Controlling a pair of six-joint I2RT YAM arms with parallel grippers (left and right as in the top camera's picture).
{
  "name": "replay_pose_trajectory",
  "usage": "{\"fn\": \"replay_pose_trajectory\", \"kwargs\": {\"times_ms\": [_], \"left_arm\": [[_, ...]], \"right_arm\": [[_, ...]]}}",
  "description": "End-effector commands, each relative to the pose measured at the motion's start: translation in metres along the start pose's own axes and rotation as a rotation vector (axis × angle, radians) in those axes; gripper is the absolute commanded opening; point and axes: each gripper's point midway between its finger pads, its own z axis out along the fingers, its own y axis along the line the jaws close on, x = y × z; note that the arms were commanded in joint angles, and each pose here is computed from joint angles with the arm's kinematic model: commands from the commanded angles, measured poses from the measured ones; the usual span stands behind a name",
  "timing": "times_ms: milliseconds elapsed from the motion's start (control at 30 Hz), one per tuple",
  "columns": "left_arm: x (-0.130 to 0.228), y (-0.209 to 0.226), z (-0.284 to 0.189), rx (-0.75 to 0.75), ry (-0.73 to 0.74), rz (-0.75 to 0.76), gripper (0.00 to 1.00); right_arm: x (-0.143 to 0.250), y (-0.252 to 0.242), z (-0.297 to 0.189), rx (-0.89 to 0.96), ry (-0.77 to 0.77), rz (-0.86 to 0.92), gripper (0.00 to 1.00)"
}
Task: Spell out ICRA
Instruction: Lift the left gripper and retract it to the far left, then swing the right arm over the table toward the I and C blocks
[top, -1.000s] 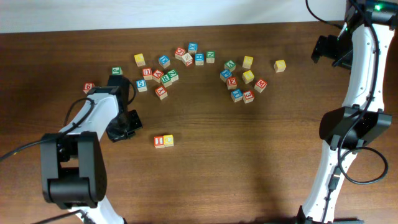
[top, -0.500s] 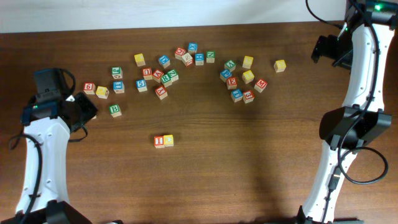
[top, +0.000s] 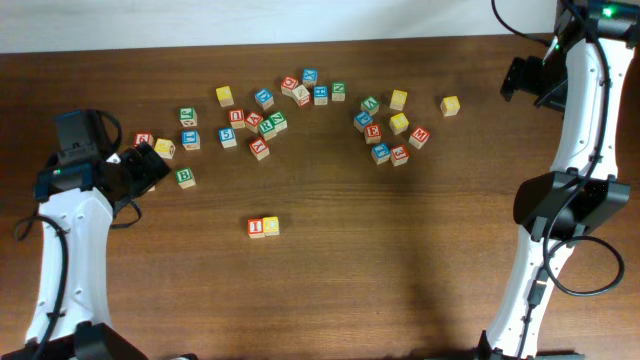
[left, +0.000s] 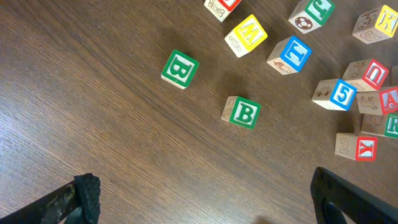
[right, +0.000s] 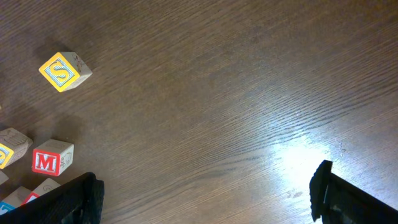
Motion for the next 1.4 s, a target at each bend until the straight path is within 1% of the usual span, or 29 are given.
{"fn": "replay_pose_trajectory", "kwargs": {"times_ms": [0, 800, 1033, 1100, 1200, 1233, 1300, 1333, 1367], "left_arm": [[0.0, -0.001, 0.0, 0.008, 0.004, -0.006, 0.99], [0.0, 0.0, 0.0, 0.008, 0.004, -0.006, 0.99], [0.0, 0.0, 0.0, 0.008, 0.004, -0.006, 0.99], [0.0, 0.0, 0.0, 0.008, 0.004, -0.006, 0.99], [0.0, 0.0, 0.0, 0.008, 0.004, -0.006, 0.99], [0.0, 0.0, 0.0, 0.008, 0.004, -0.006, 1.0], [0.0, 0.0, 0.0, 0.008, 0.004, -0.006, 0.99], [0.0, 0.0, 0.0, 0.008, 0.004, -0.006, 0.99], [0.0, 0.0, 0.0, 0.008, 0.004, -0.006, 0.99]], "right_arm": [[0.001, 0.002, -0.004, -0.003, -0.004, 0.003, 0.98], [0.001, 0.002, -0.004, -0.003, -0.004, 0.003, 0.98], [-0.008, 0.005, -0.004, -0.013, -0.041, 0.007, 0.98], [-0.012, 0.01, -0.005, -0.041, -0.058, 0.009, 0.98], [-0.005, 0.027, -0.006, -0.142, -0.019, 0.0, 0.98], [-0.002, 0.033, -0.007, -0.176, -0.006, -0.005, 0.96], [0.005, 0.037, -0.013, -0.205, 0.012, -0.025, 0.56], [0.009, 0.037, -0.018, -0.201, 0.015, -0.03, 0.18], [0.011, 0.038, -0.025, -0.197, 0.006, -0.038, 0.04]]}}
